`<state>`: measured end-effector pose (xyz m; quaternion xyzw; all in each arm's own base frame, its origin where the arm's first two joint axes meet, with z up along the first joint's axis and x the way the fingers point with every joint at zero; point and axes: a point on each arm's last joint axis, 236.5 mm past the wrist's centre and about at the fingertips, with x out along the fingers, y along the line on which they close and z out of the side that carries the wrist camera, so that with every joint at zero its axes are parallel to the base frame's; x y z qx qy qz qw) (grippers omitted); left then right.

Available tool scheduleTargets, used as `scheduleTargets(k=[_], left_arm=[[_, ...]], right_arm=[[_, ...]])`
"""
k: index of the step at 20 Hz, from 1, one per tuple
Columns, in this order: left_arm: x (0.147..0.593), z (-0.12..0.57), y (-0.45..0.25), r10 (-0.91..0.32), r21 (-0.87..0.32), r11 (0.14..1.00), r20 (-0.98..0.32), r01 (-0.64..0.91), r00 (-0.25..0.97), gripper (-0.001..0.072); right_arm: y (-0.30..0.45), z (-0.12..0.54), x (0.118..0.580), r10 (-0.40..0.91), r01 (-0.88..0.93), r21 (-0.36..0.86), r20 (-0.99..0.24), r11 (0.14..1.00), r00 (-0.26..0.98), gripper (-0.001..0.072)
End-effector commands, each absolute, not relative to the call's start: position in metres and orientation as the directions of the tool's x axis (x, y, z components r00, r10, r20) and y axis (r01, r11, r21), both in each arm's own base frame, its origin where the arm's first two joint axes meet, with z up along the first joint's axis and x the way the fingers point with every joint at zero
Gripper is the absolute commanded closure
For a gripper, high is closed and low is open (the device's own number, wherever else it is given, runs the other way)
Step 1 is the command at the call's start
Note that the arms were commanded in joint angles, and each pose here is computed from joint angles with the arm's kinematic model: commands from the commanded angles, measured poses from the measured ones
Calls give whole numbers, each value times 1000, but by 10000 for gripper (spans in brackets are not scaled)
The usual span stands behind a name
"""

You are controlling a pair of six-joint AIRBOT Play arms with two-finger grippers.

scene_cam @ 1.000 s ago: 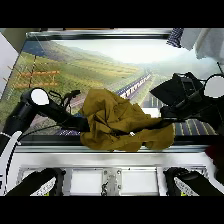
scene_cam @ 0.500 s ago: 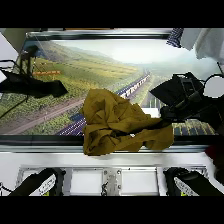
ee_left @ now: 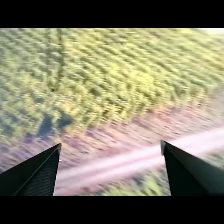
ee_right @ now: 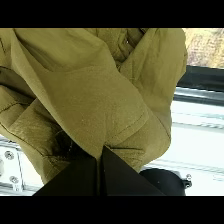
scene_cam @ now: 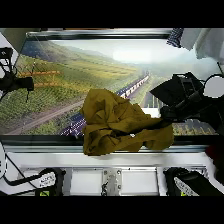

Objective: Fold the clothes and pants, and hang the long-sleeved shirts on hangers.

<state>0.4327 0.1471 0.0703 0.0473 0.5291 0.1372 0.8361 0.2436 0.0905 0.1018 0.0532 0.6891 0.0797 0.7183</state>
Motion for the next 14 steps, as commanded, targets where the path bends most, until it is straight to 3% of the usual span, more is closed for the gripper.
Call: scheduleTargets(k=[1, 6, 14], left_arm=[[462, 25, 205, 407, 364, 913, -827, -183, 388, -2], [485, -46, 238, 397, 348, 917, -853, -196, 339, -2], [527, -90, 262, 400, 348, 912, -869, -215, 291, -2]], right_arm=[[90, 102, 244, 188, -41, 186, -982, 982, 36, 698], [90, 102, 244, 187, -41, 186, -982, 982, 36, 698], [90, 102, 244, 188, -41, 186, -982, 982, 36, 698]])
